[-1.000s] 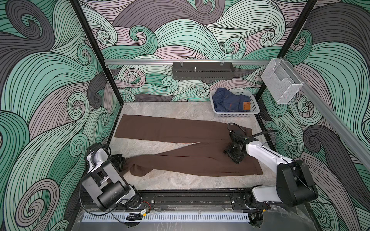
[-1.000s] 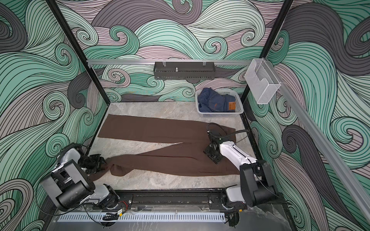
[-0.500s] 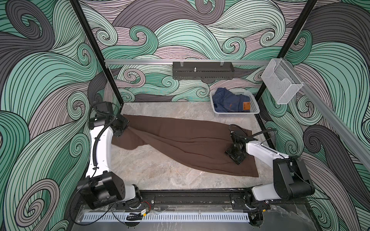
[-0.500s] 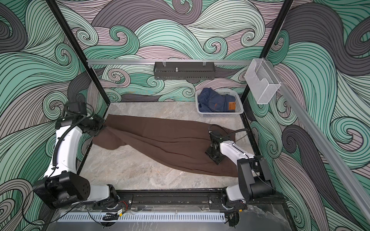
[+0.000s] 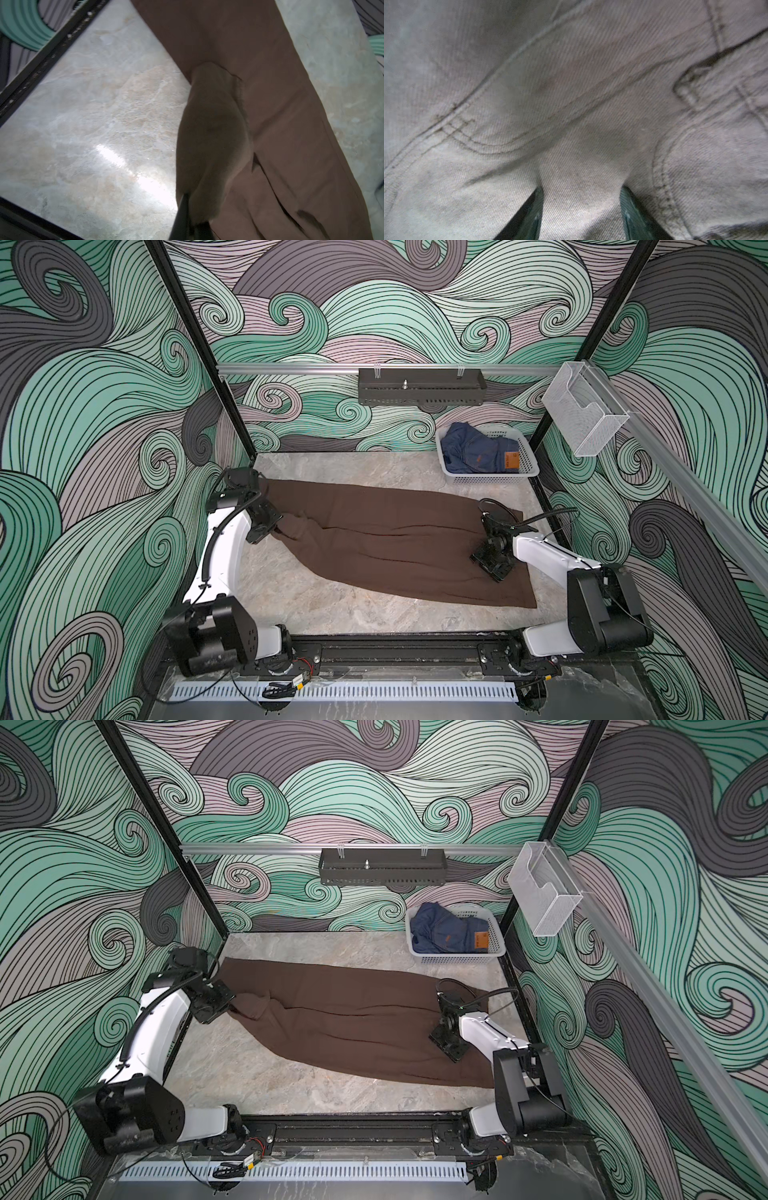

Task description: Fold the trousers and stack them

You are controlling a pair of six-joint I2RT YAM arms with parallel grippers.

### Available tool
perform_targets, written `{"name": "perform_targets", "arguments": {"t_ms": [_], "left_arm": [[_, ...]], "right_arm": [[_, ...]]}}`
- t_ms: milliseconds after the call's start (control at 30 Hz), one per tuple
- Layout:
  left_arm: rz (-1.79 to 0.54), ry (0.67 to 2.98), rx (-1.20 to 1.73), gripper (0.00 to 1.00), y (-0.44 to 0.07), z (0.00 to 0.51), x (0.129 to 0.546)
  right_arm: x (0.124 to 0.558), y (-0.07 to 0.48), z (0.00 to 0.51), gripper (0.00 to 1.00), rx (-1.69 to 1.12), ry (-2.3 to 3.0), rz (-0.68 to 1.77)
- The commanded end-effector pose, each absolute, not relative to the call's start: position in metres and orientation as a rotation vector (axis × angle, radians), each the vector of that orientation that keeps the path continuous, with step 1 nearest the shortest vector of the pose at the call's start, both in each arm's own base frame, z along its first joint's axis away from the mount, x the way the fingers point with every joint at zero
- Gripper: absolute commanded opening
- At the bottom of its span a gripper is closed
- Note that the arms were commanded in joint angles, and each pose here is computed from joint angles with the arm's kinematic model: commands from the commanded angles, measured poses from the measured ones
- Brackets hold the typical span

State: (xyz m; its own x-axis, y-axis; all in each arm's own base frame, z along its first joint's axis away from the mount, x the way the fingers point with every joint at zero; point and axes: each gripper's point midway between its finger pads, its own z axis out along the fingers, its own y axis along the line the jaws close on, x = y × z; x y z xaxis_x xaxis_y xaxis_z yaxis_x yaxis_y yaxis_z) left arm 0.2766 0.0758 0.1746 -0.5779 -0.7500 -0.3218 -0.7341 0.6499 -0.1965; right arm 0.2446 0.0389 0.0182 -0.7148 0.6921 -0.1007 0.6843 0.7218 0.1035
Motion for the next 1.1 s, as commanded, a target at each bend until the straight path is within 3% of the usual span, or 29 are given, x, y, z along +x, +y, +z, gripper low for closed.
{"name": "perform_targets", "arguments": {"t_ms": [0,233,300,333,400,600,667,867,1067], "left_arm": [[0.092,2.372,-1.381,0.00,0.110,0.165,0.240],[0.194,2.340,-1.598,0.02,0.138,0.130,0.200],[0.157,2.380,-1.632,0.38,0.136,0.122,0.200],[0.124,2.406,-1.629,0.50,0.132,0.121,0.202],[0.062,2.439,-1.638,0.60,0.127,0.124,0.207],[-0.146,2.420,-1.447,0.78,0.114,0.152,0.239],[-0.248,2.449,-1.348,0.81,0.099,0.152,0.252],[-0.233,2.731,-1.175,0.78,0.058,0.111,0.268],[-0.051,2.913,-1.101,0.75,0.051,0.074,0.271]], "right_arm": [[0.236,0.028,0.020,0.60,1.123,2.795,0.016],[0.232,0.017,0.022,0.60,1.143,2.784,-0.013],[0.234,0.017,0.024,0.61,1.143,2.779,-0.007],[0.234,0.016,0.025,0.60,1.143,2.777,-0.005],[0.235,0.016,0.028,0.61,1.134,2.776,-0.001],[0.238,0.018,0.039,0.63,1.119,2.764,0.026],[0.239,0.019,0.041,0.63,1.118,2.761,0.037],[0.241,0.025,0.041,0.63,1.121,2.771,0.073],[0.240,0.030,0.041,0.62,1.115,2.767,0.118]]}}
